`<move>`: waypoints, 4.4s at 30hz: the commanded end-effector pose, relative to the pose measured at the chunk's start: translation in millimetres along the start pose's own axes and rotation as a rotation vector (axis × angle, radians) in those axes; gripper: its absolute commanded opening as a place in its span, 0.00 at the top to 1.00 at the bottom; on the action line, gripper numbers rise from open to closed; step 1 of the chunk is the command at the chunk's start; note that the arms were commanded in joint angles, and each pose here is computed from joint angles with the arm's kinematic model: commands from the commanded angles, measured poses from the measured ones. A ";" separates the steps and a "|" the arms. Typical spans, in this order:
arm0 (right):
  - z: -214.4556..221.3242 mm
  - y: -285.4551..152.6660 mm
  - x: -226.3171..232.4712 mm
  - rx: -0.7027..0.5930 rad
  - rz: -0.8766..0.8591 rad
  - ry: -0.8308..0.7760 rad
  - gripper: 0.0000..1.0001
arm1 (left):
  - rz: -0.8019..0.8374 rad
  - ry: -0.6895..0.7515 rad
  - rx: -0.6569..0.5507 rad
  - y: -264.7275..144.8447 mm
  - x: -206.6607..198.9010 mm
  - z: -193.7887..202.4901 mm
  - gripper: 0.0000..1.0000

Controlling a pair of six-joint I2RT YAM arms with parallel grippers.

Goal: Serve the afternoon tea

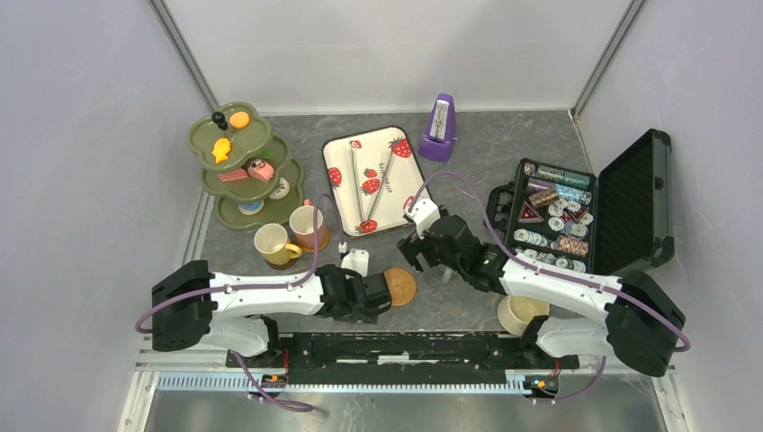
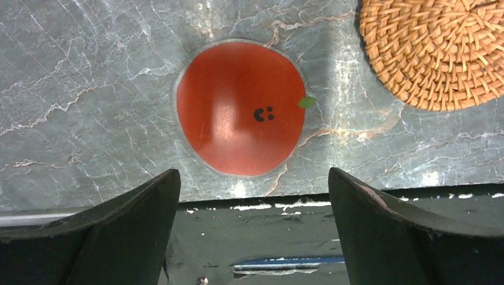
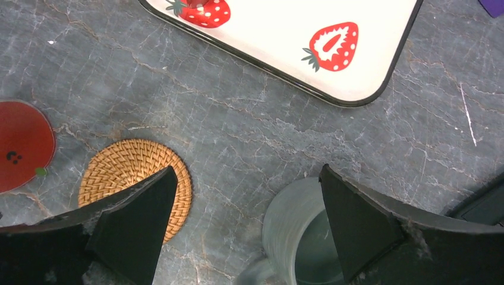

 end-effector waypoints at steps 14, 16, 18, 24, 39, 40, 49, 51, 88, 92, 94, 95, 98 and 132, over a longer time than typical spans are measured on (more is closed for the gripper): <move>-4.9 -15.5 -1.5 -0.071 -0.012 0.029 0.02 | 0.003 -0.168 0.045 34.4 6.7 -10.5 0.00; -4.9 -15.4 -1.4 -0.071 -0.012 0.031 0.02 | -0.016 -0.170 0.053 38.0 10.1 -10.6 0.00; -4.6 -14.7 -1.1 -0.069 -0.012 0.030 0.02 | -0.032 -0.182 0.056 41.5 16.3 -12.2 0.02; -4.5 -13.3 -1.3 -0.063 -0.010 0.024 0.02 | -0.069 -0.229 0.026 48.0 40.0 -28.2 0.07; -2.5 -7.9 -1.0 -0.043 -0.002 0.015 0.02 | -0.136 -0.265 -0.072 65.8 66.0 -77.5 0.16; -2.3 -8.0 -0.9 -0.042 -0.003 0.015 0.02 | -0.140 -0.263 -0.079 66.5 66.5 -80.4 0.16; 3.3 -13.3 -3.9 -0.028 0.012 0.016 0.02 | -0.179 -0.258 -0.101 73.3 74.5 -93.8 0.16; 3.3 -14.1 -3.9 -0.028 0.012 0.019 0.02 | -0.182 -0.252 -0.106 74.0 74.5 -96.7 0.16; -39.2 -39.5 -12.1 -0.034 0.162 0.251 0.02 | 0.366 -0.086 -0.495 -75.5 65.2 -142.2 0.00; -45.0 -51.4 -34.8 -0.019 0.386 0.310 0.02 | 0.441 -0.026 -0.544 -94.5 58.4 -154.0 0.00; -42.7 -61.3 -46.4 -0.004 0.471 0.332 0.02 | 0.462 -0.006 -0.548 -97.5 55.8 -156.4 0.00; -39.3 -66.2 -51.5 0.002 0.496 0.346 0.04 | 0.471 0.004 -0.550 -98.4 54.6 -157.4 0.00; -25.5 -78.0 -62.3 0.022 0.545 0.400 0.11 | 0.497 0.037 -0.558 -102.4 52.5 -158.3 0.00; -45.4 -188.2 -93.8 -0.568 0.417 0.287 0.02 | 0.331 0.064 -0.316 14.8 -167.1 -203.8 0.30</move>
Point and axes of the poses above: each gripper's point midway between its finger pads, its own y axis out along the fingers, its own x axis along the line the jaws close on, z = x × y, the point moved 7 cm from there along -y, back along the fingers, and after that the axes turned 4 degrees about y, right-handed, at the moved point
